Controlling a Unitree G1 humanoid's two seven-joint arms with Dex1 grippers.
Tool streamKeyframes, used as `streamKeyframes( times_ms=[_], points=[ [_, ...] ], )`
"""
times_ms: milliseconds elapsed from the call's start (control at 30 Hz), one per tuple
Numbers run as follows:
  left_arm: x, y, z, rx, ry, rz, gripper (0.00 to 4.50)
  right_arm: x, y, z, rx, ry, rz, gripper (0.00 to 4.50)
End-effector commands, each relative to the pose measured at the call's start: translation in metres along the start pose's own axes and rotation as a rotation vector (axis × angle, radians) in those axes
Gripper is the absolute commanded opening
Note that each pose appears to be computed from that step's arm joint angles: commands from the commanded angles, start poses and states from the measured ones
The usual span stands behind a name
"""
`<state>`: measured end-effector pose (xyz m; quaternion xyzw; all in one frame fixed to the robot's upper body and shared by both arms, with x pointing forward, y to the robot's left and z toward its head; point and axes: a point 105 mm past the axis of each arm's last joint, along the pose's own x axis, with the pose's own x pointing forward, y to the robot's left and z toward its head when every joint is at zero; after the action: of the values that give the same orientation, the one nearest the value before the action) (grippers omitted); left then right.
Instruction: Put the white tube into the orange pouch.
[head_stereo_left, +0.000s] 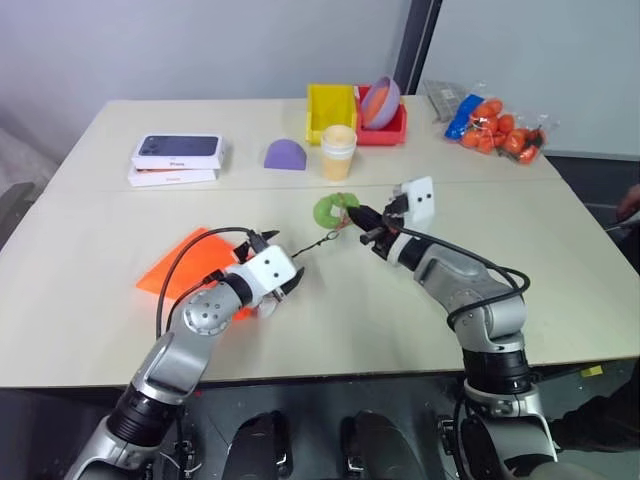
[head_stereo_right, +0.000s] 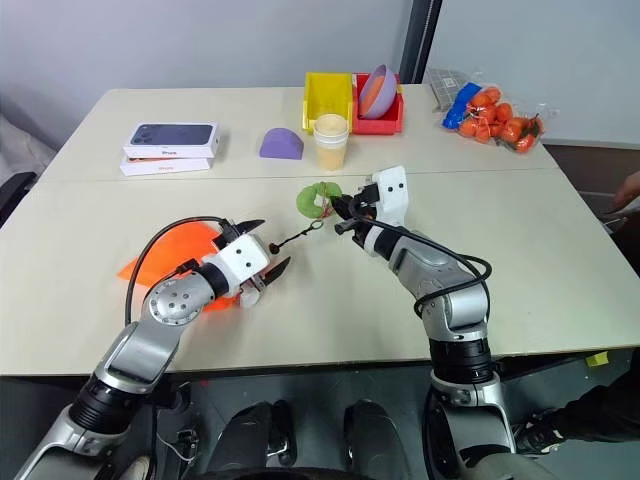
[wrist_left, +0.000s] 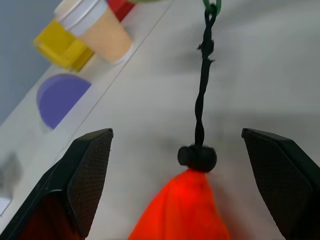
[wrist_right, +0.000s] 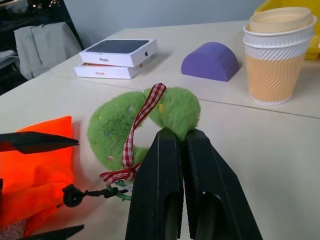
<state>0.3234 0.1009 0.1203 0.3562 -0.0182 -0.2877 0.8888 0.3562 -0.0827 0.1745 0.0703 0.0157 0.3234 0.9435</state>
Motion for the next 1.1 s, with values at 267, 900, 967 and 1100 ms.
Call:
streamKeyframes(
  times_ms=[267,900,967,1100],
  points=[
    [0.001,-0.005,0.008,-0.011,-0.017,0.016,4.18,0.001,0.008,0.016,-0.026,-0.052,0.029,0.00],
    [0.005,-0.004,-0.001,-0.005,0.049,0.040,1.53,0.004,0.010,0.018,-0.033,-0.063,0.038,0.00],
    [0.005,-0.003,-0.001,-0.008,0.049,0.038,1.53,0.004,0.010,0.019,-0.035,-0.065,0.038,0.00],
    [0.005,-0.002,0.001,-0.011,0.038,0.039,0.25,0.005,0.010,0.020,-0.039,-0.069,0.038,0.00]
  ],
)
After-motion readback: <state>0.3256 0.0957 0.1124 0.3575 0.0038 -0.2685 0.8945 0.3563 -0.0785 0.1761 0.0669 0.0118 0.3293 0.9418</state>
